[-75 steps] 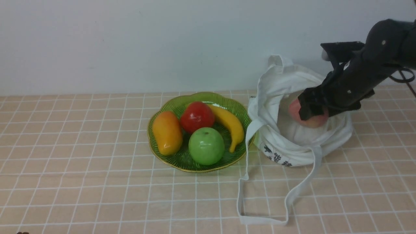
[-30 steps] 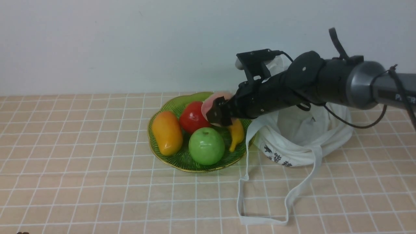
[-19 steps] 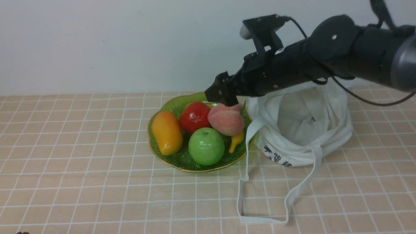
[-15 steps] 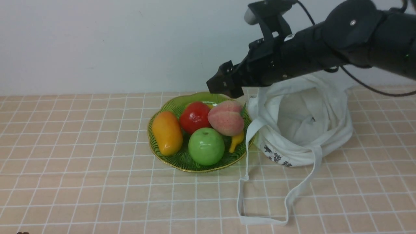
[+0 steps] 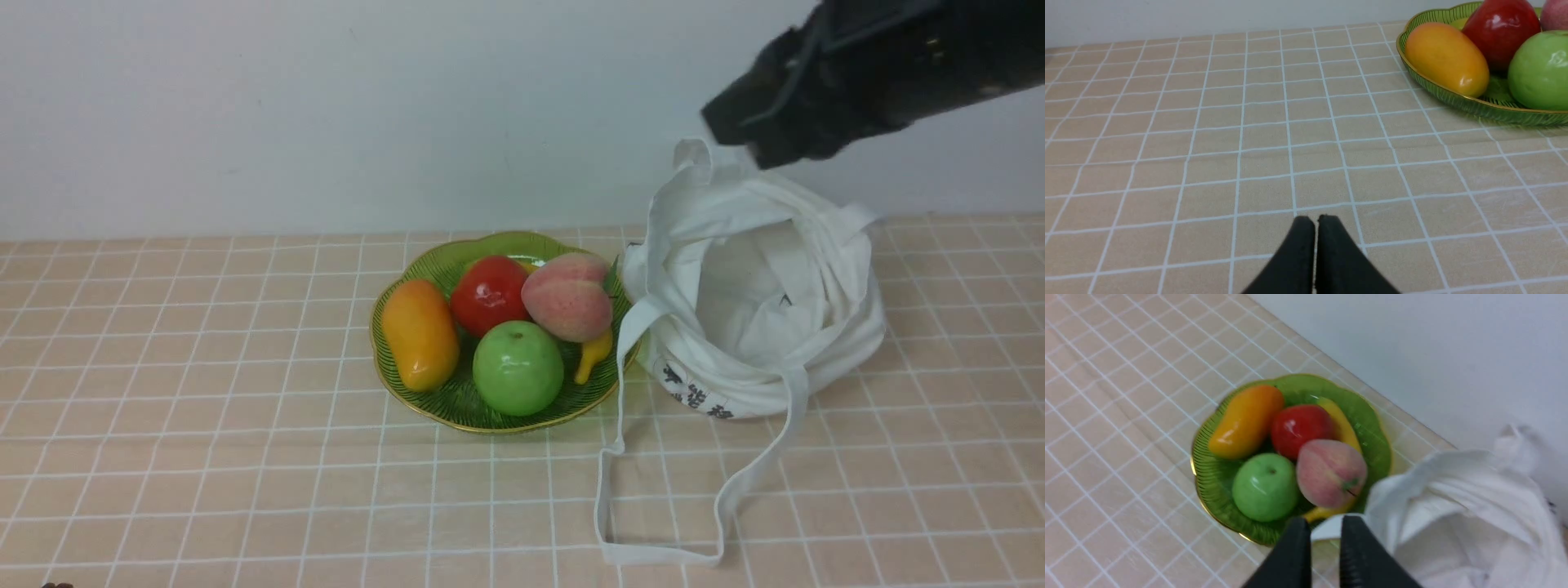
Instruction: Take the fruit out of the bag on the brown coffee tablecloth and place them on the plate.
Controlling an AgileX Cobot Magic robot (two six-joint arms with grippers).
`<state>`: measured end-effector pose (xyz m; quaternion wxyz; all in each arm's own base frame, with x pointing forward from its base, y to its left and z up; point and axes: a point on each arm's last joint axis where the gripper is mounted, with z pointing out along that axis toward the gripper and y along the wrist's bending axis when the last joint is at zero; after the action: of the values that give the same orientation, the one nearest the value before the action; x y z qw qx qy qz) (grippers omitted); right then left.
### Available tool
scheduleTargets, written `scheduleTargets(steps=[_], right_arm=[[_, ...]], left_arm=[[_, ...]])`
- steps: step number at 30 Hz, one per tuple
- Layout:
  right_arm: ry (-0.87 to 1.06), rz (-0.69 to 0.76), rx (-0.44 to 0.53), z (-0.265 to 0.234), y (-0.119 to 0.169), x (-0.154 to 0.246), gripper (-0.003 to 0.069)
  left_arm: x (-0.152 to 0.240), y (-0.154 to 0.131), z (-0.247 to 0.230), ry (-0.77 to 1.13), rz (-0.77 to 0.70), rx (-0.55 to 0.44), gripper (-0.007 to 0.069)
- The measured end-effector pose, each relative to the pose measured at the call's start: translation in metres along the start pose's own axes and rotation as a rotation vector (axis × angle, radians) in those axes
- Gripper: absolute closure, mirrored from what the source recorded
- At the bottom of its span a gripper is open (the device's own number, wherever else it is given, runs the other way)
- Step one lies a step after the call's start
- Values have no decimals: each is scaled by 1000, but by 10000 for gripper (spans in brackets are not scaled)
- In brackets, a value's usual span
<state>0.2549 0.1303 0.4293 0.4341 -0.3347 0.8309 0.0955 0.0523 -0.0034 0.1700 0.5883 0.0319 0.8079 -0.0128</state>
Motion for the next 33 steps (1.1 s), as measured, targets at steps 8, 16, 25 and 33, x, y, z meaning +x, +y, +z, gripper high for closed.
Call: scheduleTargets(steps=[8, 16, 25, 33], right_arm=[[-91, 182, 197, -108, 4, 22, 671], [-285, 316, 239, -150, 34, 117, 671], [-593, 292, 208, -97, 50, 184, 672], [-647, 281, 203, -82, 53, 197, 672]], left_arm=[[0, 0, 0, 0, 0, 0, 633], [0, 0, 0, 0, 0, 0, 633], [0, 0, 0, 0, 0, 0, 633], [0, 0, 0, 0, 0, 0, 633]])
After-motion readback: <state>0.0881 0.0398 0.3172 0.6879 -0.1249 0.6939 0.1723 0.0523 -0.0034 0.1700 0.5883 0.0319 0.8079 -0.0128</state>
